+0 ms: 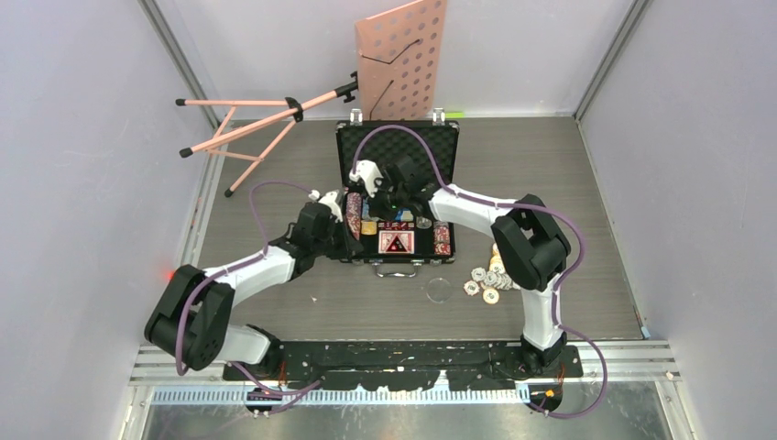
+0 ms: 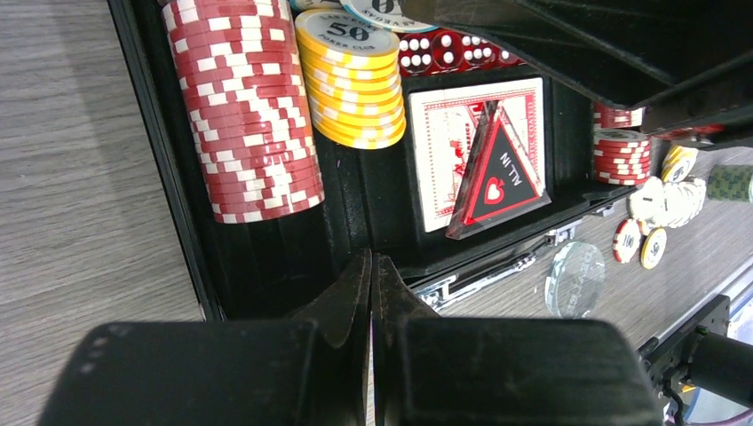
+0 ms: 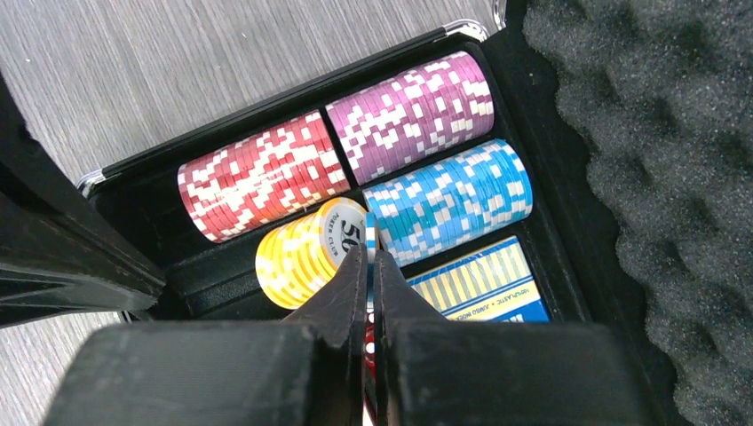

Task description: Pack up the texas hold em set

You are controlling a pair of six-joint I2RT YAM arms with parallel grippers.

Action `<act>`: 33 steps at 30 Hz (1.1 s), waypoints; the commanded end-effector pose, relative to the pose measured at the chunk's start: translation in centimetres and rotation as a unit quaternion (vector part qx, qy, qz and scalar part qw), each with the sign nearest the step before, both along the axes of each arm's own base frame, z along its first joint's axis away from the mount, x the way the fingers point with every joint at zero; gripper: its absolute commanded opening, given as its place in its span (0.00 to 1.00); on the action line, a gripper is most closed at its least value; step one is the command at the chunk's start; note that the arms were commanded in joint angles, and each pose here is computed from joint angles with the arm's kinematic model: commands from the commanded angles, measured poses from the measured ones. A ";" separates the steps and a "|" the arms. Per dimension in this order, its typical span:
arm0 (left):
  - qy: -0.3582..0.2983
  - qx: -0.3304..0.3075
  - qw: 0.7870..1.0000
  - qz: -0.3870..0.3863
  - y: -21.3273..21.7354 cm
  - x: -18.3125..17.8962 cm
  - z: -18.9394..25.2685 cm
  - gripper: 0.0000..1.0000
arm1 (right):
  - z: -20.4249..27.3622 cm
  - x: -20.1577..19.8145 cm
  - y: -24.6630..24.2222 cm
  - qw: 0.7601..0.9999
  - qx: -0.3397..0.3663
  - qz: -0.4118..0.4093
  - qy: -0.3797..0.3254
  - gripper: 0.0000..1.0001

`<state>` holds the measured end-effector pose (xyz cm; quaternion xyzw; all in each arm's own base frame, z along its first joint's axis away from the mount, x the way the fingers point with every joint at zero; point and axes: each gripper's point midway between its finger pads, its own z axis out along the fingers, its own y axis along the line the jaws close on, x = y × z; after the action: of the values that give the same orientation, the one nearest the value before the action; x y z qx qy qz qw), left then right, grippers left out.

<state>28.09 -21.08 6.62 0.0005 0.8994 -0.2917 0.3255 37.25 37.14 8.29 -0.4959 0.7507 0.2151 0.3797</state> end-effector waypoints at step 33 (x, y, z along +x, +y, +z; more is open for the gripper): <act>-0.085 0.039 0.995 0.025 -2.7 6.3 1.0 0.00 | 8.7 0.1 -1.3 0.979 0.178 -0.099 0.006 0.32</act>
<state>32.15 -22.94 5.54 0.0121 0.8994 -0.2394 0.3656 37.20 36.19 12.76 -0.3838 0.7631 0.2792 0.4388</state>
